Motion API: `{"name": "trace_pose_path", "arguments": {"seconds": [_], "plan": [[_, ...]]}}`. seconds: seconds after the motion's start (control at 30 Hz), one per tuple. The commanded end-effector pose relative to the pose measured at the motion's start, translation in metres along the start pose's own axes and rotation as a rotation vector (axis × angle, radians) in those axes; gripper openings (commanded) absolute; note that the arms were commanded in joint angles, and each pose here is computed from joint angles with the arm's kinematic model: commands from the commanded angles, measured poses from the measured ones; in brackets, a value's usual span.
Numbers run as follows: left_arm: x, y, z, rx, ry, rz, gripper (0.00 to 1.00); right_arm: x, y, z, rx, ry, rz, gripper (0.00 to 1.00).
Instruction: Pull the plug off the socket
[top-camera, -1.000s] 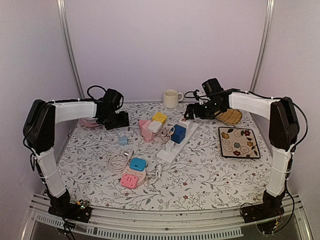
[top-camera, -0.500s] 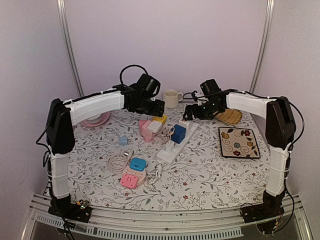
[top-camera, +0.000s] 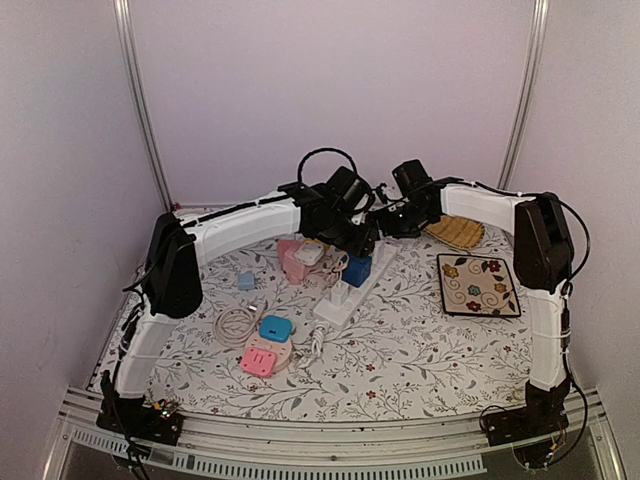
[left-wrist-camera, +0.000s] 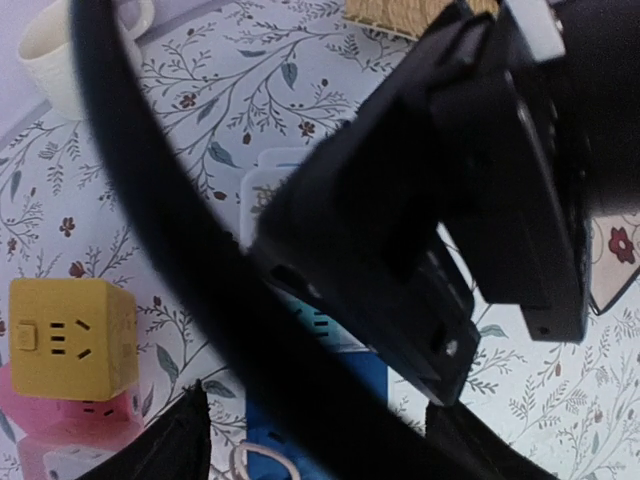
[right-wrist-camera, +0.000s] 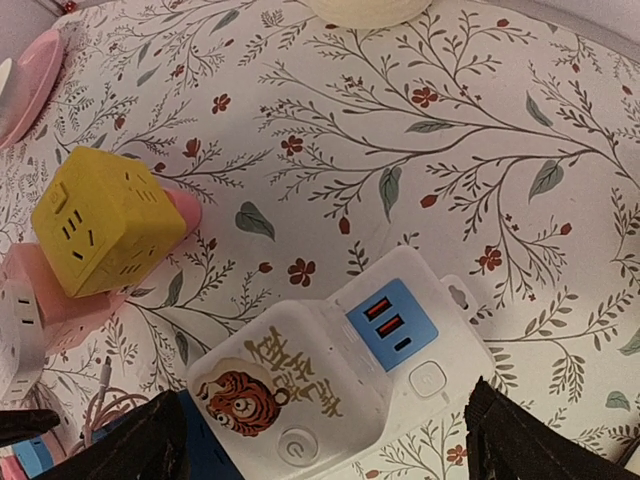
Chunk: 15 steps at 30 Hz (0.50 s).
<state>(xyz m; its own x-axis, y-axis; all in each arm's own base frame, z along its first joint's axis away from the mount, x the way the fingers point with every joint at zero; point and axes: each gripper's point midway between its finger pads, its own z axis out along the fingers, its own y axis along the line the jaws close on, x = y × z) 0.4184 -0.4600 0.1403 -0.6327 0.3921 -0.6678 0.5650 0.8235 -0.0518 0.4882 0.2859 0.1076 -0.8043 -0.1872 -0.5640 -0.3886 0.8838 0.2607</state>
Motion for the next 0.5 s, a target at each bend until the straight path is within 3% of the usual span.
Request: {"name": "trace_pose_path", "arguments": {"seconds": [0.0,0.2,0.47], "plan": [[0.018,-0.017,0.011,0.047,0.063,0.049,0.73,-0.009,-0.011,-0.004,0.053,-0.017,-0.01,0.99],[0.03,-0.019,0.021,0.052,0.093,0.056,0.72,-0.006,-0.041,-0.013,0.064,-0.012,0.112,0.99],[0.042,-0.013,0.034,0.034,0.124,0.055,0.71,-0.002,-0.048,-0.018,0.073,-0.013,0.12,0.99]]}}
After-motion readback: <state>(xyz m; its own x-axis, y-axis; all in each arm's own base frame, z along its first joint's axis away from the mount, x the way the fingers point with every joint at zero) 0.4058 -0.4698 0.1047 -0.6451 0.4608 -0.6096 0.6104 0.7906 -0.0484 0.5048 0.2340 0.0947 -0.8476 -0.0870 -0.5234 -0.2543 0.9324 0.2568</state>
